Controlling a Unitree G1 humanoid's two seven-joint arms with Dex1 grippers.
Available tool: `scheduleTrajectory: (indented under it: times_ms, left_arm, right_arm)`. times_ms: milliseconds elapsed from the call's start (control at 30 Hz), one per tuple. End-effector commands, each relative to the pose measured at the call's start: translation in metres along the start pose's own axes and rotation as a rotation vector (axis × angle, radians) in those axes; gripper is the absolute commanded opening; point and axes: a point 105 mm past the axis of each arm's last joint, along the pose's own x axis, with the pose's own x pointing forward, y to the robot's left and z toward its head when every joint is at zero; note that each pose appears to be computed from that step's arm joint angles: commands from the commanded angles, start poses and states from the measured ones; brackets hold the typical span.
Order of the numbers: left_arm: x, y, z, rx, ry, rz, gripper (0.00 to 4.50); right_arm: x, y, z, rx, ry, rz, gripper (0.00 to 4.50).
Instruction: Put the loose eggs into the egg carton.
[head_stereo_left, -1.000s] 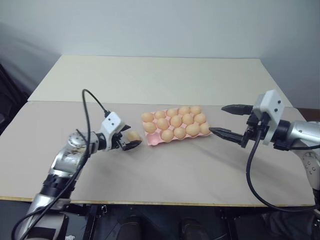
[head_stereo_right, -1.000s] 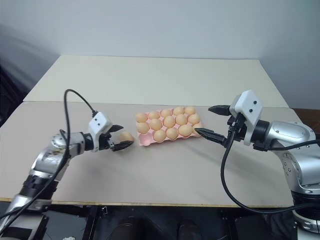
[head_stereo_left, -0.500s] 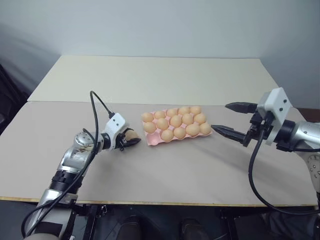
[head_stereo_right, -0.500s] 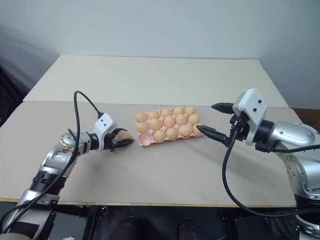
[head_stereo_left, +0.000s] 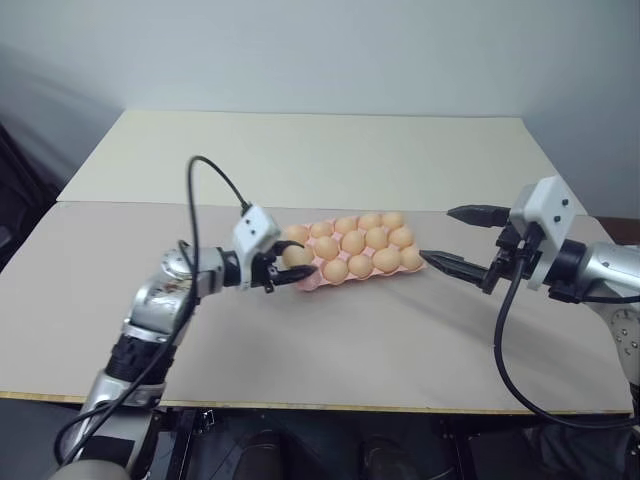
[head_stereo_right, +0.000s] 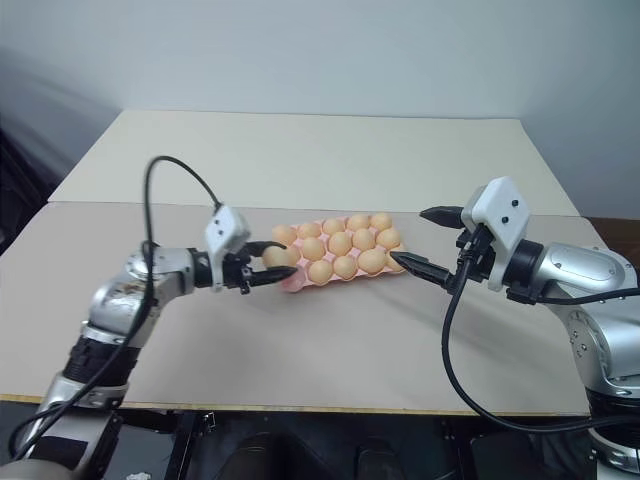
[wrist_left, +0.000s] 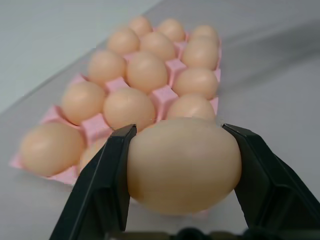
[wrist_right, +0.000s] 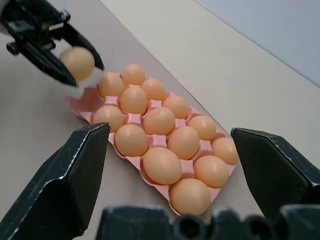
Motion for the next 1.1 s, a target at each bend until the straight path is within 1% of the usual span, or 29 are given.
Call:
scheduleTrajectory:
  times_ms: [33,100,167,300,400,467,533,667,767,867,1000,1100]
  left_arm:
    - [0.007,0.002,0.001,0.073,0.024,0.022,3.22]
    - [0.007,0.006,0.001,0.08,0.028,0.043,3.76]
    - [0.003,0.01,0.007,0.081,0.012,0.062,4.45]
    - [-0.011,0.02,0.026,0.089,-0.04,0.115,4.48]
    - [-0.03,0.028,0.04,0.087,-0.077,0.165,4.48]
    - [-0.052,0.032,0.048,0.08,-0.107,0.194,4.48]
    - [-0.078,0.035,0.052,0.055,-0.121,0.227,4.48]
    - [-0.14,0.037,0.034,-0.011,-0.078,0.309,4.48]
    - [-0.17,0.031,0.022,-0.042,-0.078,0.354,4.48]
    - [-0.182,0.027,0.011,-0.094,-0.064,0.414,4.48]
    - [-0.183,0.022,0.009,-0.108,-0.079,0.453,4.48]
    - [-0.184,0.019,0.004,-0.11,-0.053,0.477,4.48]
  right_arm:
    - [-0.004,-0.001,0.013,-0.035,-0.036,-0.018,4.5]
    - [-0.004,-0.001,0.013,-0.034,-0.037,-0.022,4.5]
    - [-0.005,-0.001,0.013,-0.034,-0.038,-0.023,4.5]
    - [-0.004,0.0,0.015,-0.025,-0.048,-0.015,4.5]
    - [-0.003,0.0,0.014,-0.024,-0.046,-0.007,4.5]
    - [-0.003,-0.001,0.013,-0.019,-0.044,0.004,4.5]
    - [-0.002,-0.002,0.012,-0.017,-0.042,0.016,4.5]
    - [-0.002,-0.002,0.008,0.0,-0.041,0.041,4.5]
    - [-0.001,-0.006,0.003,0.013,-0.034,0.042,4.5]
    - [0.0,-0.008,-0.004,0.024,-0.017,0.042,4.5]
    - [0.0,-0.009,-0.005,0.024,-0.013,0.05,4.5]
    - [-0.001,-0.01,-0.006,0.025,-0.009,0.054,4.5]
